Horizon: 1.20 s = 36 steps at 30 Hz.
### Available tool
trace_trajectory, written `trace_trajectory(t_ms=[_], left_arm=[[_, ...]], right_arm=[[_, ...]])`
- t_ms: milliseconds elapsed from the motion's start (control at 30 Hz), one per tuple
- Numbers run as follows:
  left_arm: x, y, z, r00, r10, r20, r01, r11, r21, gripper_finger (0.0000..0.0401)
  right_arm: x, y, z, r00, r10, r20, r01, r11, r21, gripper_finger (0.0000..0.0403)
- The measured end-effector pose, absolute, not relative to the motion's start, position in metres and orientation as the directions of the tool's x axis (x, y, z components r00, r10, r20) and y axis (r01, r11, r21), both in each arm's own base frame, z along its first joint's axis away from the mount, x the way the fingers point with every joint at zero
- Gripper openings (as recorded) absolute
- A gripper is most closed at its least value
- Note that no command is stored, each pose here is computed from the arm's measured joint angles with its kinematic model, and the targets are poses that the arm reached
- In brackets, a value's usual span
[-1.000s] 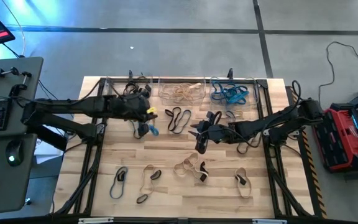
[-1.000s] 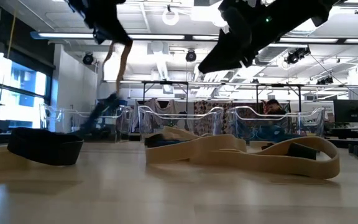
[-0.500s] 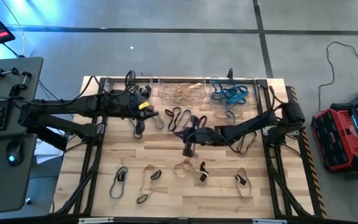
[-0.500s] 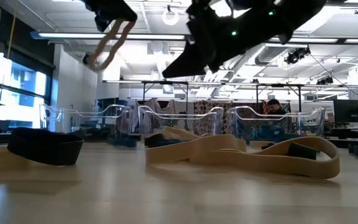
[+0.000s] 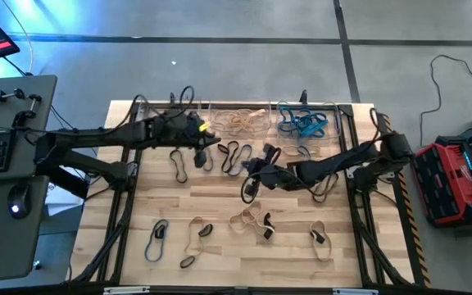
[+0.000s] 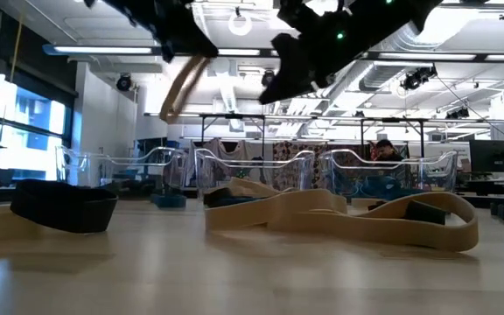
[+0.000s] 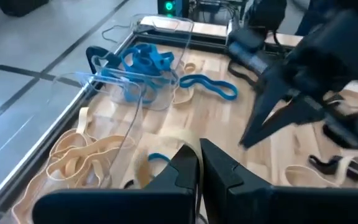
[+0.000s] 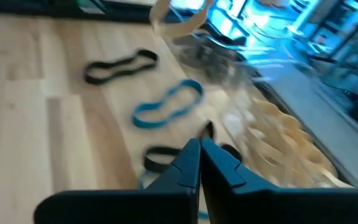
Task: Sort rubber bands into baskets
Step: Put the brown rubber band into the middle transparent bin
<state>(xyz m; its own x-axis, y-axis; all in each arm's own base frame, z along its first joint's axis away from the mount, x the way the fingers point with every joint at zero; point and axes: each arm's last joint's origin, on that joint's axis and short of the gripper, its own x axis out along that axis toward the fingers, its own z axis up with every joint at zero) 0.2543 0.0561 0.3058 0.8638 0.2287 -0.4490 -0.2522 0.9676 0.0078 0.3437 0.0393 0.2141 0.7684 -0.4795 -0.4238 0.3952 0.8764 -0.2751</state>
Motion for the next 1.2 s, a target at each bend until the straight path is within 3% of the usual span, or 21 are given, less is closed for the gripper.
trace_trajectory(t_ms=[300, 800, 1200], left_arm=[[0.289, 0.110, 0.293, 0.841, 0.237, -0.486, -0.260, 0.965, 0.020, 0.0000], [0.340, 0.210, 0.262, 0.751, 0.300, -0.588, -0.325, 0.943, 0.067, 0.0000], [0.348, 0.228, 0.236, 0.723, 0.248, -0.646, -0.267, 0.961, 0.069, 0.0020]], right_arm=[[0.317, 0.047, 0.226, 0.659, -0.603, -0.448, 0.489, 0.797, -0.353, 0.0000], [0.301, 0.059, 0.218, 0.582, -0.655, -0.482, 0.531, 0.755, -0.385, 0.0000], [0.300, 0.059, 0.217, 0.570, -0.661, -0.487, 0.539, 0.749, -0.386, 0.0000]])
